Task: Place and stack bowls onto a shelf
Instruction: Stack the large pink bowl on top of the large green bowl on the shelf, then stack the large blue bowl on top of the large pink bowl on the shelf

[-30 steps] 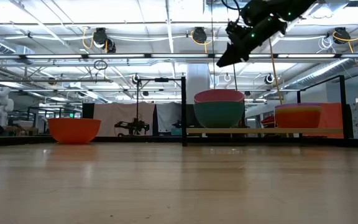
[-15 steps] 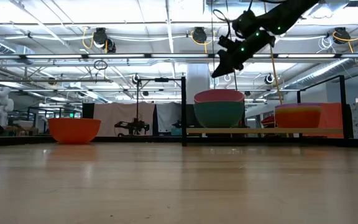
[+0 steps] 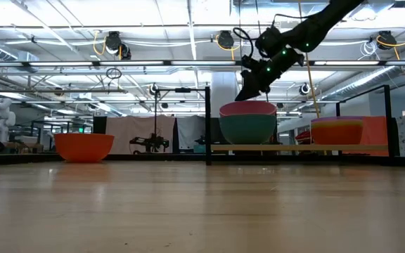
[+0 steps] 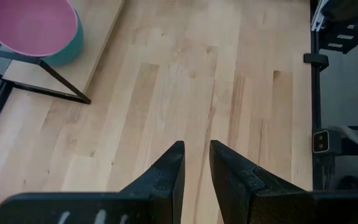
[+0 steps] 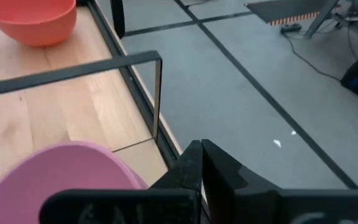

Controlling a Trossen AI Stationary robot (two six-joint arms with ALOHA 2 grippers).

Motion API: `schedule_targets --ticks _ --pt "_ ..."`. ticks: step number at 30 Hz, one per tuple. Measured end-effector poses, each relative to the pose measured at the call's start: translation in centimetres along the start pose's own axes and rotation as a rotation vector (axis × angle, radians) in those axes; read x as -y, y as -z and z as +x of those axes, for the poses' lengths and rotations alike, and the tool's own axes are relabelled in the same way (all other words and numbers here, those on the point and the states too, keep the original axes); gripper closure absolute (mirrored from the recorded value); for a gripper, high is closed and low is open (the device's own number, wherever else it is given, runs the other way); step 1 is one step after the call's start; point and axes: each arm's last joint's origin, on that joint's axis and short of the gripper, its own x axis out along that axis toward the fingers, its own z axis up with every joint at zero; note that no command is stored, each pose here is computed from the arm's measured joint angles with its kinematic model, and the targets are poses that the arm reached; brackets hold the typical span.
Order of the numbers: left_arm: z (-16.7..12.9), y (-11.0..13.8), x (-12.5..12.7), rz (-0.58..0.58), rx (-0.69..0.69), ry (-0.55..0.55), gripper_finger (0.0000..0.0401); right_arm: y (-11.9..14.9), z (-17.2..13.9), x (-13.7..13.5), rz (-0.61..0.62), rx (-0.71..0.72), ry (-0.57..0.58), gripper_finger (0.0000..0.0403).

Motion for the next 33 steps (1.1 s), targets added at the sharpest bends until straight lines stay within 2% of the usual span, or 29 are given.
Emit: schedule_targets --ticks 6,16,25,28,33 --pt "0.0 0.0 -0.1 -0.001 0.009 -0.014 0.032 1.1 1.5 0.0 0.01 -0.045 -0.012 0.0403" --pt "0.0 0.0 0.0 0.003 0.009 -0.016 0.032 1.5 1.7 -0.1 -0.018 -0.07 -0.021 0.0403" --pt "0.0 0.0 -0.1 0.008 0.009 -0.016 0.032 4.0 2.1 -0.6 -0.026 -0.144 -0.011 0.0403" --pt "0.0 0.0 -0.1 0.008 0.009 -0.017 0.032 3.1 1.1 -0.8 -0.036 -0.108 0.012 0.0403" --pt "0.0 0.0 -0.1 -0.013 0.01 -0.024 0.032 -0.1 -3.0 -2.1 -0.098 0.02 0.017 0.0403"
